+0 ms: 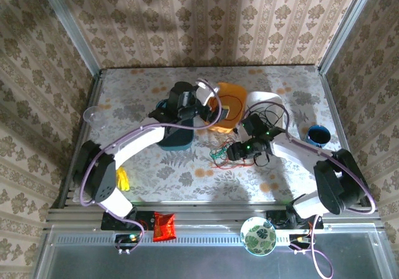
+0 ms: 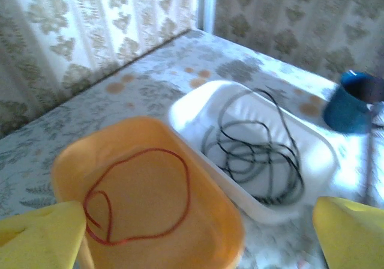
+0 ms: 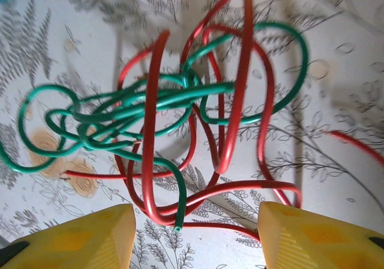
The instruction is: Untangle the cables
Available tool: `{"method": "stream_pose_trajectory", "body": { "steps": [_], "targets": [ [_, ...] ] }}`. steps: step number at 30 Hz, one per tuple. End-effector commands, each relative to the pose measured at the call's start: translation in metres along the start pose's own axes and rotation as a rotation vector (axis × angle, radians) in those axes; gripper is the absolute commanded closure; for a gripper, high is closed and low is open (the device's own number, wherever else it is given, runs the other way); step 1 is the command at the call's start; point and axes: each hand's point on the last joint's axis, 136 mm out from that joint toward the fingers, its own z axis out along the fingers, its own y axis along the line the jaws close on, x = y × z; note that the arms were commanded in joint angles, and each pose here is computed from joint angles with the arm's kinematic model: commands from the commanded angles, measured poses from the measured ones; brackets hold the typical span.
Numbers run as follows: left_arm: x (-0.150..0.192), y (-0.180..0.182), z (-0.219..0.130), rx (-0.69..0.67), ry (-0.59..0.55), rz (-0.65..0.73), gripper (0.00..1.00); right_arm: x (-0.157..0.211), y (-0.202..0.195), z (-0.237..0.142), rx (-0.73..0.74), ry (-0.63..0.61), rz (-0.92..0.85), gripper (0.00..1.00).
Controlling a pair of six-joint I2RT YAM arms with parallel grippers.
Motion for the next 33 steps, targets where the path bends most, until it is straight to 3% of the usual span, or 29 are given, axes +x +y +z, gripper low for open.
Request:
{"method": "stream_pose_trajectory", "body": {
  "steps": [1, 4, 12, 25, 27, 30, 33],
  "targets": [
    [0.096, -0.039, -0.001, 0.145, 0.275, 0.027, 0.05, 0.003, 0.011, 0.004, -0.033, 0.054, -0.042, 0.43],
    [0.126, -0.049, 0.002, 0.131, 0.352, 0.056, 0.08, 0.000, 0.007, 0.007, -0.006, 0.050, -0.046, 0.43],
    [0.167, -0.045, 0.043, 0.071, 0.435, 0.063, 0.30, -0.007, 0.000, 0.011, 0.033, 0.043, -0.038, 0.44],
    [0.193, -0.052, 0.063, 0.110, 0.452, 0.020, 0.52, -0.007, -0.013, 0.015, 0.098, 0.035, -0.018, 0.46],
    [0.197, -0.053, 0.064, 0.110, 0.457, 0.009, 0.54, -0.007, -0.015, 0.017, 0.107, 0.039, -0.012, 0.53],
    [0.200, -0.053, 0.064, 0.105, 0.465, -0.002, 0.55, -0.005, -0.017, 0.018, 0.114, 0.046, -0.010, 0.79],
    [0.197, -0.054, 0.060, 0.108, 0.457, 0.007, 0.54, -0.006, -0.018, 0.016, 0.119, 0.031, -0.010, 0.92]
  ]
}}
